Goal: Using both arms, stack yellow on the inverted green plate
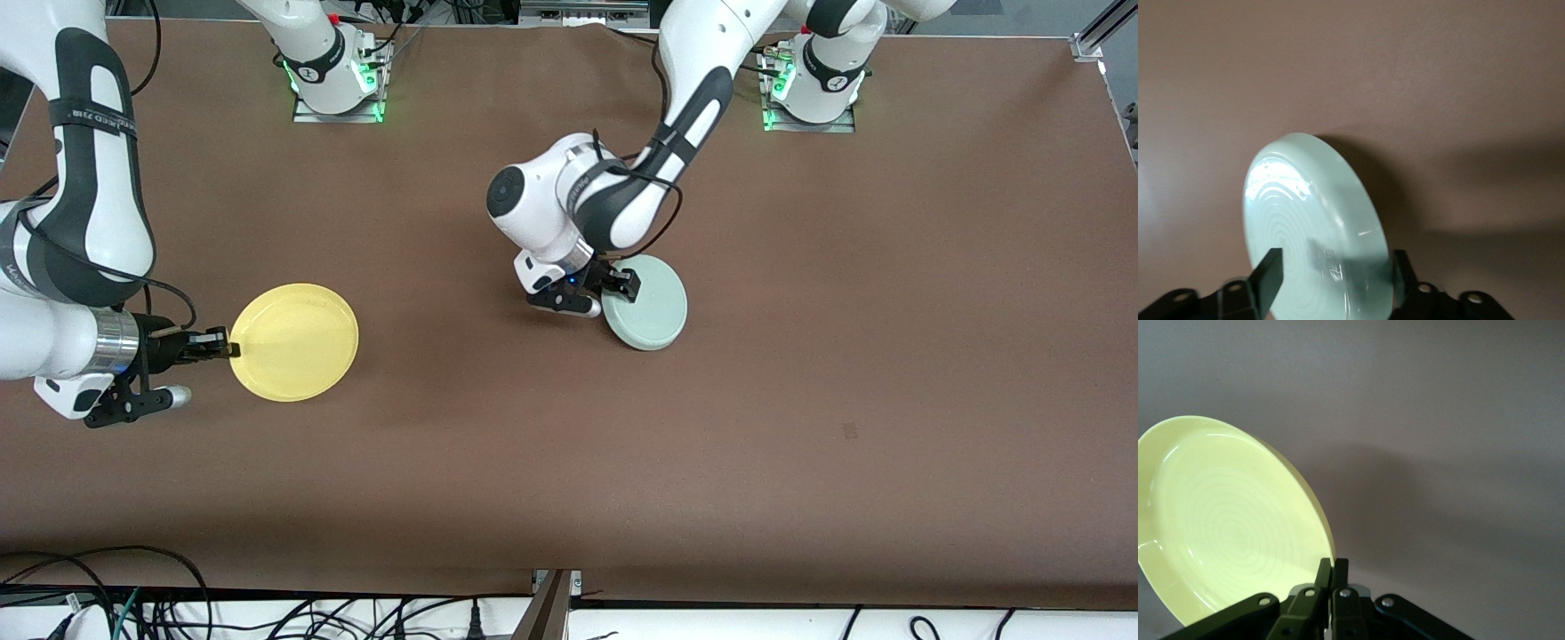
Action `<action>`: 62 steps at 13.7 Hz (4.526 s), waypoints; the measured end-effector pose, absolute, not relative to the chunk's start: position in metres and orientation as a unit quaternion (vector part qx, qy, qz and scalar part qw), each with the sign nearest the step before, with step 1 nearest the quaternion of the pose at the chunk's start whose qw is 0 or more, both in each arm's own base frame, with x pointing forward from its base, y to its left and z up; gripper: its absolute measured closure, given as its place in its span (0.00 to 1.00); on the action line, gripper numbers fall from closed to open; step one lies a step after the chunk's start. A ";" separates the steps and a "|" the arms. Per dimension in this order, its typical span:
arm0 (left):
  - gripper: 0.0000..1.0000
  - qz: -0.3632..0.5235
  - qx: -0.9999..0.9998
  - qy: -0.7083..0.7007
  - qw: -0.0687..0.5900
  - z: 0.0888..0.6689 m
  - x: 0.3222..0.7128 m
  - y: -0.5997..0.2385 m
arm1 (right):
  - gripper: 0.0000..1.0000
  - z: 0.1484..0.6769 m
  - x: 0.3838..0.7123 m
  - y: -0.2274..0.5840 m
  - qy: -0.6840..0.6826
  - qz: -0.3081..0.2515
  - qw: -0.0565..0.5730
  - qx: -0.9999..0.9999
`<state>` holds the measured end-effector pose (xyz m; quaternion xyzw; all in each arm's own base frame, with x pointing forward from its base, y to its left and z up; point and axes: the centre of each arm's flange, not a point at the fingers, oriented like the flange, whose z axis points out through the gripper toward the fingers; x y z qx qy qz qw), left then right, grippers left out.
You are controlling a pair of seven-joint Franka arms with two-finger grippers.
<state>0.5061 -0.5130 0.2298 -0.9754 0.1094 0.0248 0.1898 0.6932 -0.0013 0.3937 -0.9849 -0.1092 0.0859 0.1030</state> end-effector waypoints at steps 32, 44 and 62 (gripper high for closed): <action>0.00 -0.027 -0.999 0.033 0.008 0.587 0.571 0.014 | 0.98 0.247 0.498 0.560 0.183 0.024 0.096 -0.978; 0.00 0.025 -0.999 0.019 0.010 0.579 0.546 0.018 | 0.01 0.291 0.551 0.505 0.213 -0.003 0.063 -0.975; 0.00 0.024 -0.999 0.031 0.020 0.580 0.546 0.005 | 0.00 0.568 0.558 0.083 0.077 0.048 0.052 -0.995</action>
